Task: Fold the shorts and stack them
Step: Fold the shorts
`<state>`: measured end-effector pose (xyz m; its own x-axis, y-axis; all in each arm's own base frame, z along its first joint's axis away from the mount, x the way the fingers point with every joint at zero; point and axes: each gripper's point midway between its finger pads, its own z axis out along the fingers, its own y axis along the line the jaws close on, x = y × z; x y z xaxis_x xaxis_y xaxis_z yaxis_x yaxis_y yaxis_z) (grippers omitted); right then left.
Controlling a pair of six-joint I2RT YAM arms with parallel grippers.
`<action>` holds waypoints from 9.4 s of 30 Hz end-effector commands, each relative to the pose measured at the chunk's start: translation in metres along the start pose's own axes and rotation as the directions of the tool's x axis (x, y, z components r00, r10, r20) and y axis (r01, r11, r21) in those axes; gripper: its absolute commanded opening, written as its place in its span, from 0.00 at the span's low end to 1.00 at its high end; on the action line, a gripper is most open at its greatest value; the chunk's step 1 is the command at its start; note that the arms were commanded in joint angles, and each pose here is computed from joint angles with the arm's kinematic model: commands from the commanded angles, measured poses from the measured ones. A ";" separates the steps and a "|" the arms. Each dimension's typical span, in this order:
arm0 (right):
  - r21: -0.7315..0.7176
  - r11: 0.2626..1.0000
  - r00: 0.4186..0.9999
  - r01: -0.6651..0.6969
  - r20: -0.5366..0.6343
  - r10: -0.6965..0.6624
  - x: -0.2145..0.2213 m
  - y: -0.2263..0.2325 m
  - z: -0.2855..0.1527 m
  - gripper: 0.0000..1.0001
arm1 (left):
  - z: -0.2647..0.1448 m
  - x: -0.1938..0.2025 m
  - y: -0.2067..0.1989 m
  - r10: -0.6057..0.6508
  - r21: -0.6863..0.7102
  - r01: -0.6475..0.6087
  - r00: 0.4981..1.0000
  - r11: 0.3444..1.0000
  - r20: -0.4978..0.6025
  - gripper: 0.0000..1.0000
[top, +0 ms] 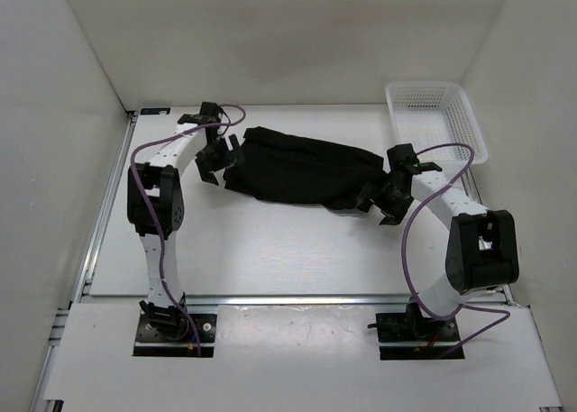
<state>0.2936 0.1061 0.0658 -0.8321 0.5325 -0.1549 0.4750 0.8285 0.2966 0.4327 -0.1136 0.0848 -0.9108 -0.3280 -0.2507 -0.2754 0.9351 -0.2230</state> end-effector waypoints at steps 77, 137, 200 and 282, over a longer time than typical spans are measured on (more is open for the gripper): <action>-0.078 0.960 0.935 0.269 -0.219 -0.280 0.055 -0.040 0.048 0.00 | -0.036 0.055 0.037 0.063 -0.166 -0.056 0.997 0.985 0.039 0.45; -0.075 0.796 0.787 0.601 0.230 -0.573 0.074 0.096 -0.100 0.81 | -0.084 0.121 0.007 0.077 0.148 -0.067 0.995 0.987 -0.060 0.79; -0.005 0.852 0.843 0.523 0.151 -0.517 0.059 0.033 -0.081 0.86 | -0.024 0.076 0.025 -0.116 0.048 0.117 0.993 0.992 -0.030 0.91; -0.477 0.645 0.730 0.597 -0.009 -0.683 0.181 0.230 0.058 0.00 | -0.076 0.078 0.036 0.060 -0.094 -0.059 0.998 0.994 0.010 0.10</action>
<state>0.2550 0.4219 0.0277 -0.9271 -0.2869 -0.2411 -0.3747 0.7114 0.5945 0.3269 -0.0803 0.1303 -0.9024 -0.3368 -0.2689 -0.3177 0.9414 -0.1128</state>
